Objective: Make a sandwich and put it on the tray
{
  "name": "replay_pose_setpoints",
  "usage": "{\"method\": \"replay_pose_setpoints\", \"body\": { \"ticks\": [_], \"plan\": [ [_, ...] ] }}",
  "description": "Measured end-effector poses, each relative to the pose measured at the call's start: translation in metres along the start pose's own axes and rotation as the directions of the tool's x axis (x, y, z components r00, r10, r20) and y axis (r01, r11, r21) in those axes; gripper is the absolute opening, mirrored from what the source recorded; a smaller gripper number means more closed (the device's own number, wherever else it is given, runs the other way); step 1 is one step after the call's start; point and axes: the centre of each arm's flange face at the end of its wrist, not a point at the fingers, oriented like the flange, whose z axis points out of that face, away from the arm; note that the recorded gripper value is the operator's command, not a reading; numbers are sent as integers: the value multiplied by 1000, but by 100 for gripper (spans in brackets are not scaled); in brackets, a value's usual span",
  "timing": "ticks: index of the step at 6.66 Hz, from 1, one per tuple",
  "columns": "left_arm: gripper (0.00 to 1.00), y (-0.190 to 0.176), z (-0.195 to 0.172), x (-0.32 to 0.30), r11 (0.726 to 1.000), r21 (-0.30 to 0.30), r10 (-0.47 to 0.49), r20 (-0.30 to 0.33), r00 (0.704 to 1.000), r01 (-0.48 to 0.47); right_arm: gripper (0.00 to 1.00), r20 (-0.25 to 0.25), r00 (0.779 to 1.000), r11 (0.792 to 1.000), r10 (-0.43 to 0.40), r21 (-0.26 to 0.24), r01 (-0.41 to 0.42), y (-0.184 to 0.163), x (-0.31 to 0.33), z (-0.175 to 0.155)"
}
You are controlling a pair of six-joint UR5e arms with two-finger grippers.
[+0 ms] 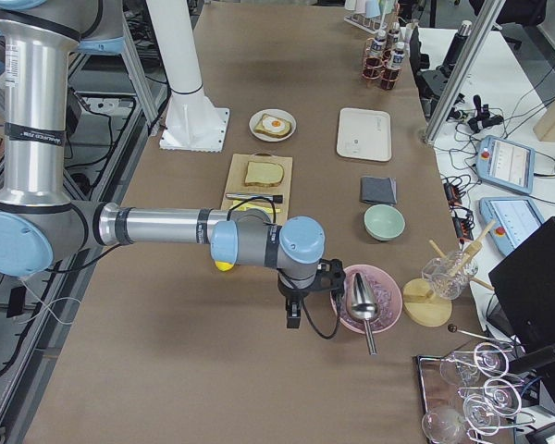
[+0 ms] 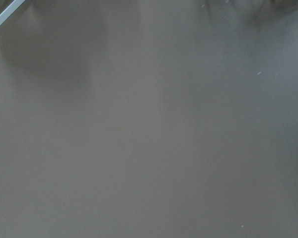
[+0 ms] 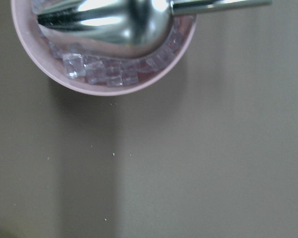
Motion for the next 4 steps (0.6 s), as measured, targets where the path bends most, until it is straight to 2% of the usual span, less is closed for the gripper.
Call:
{"method": "replay_pose_setpoints", "body": {
  "ticks": [1,2,4],
  "plan": [
    [99,-19,-10,15,998,50,47,-20,999,-46,100,-3,1000,999,-31,20,31,-17,-14,-9],
    [100,-54,-14,39,996,74,53,-40,998,-50,100,-7,998,997,-65,41,65,-30,-29,-18],
    [99,-103,-2,94,994,95,59,-69,996,-53,100,-12,992,989,-127,72,127,-53,-77,-30]
  ]
}}
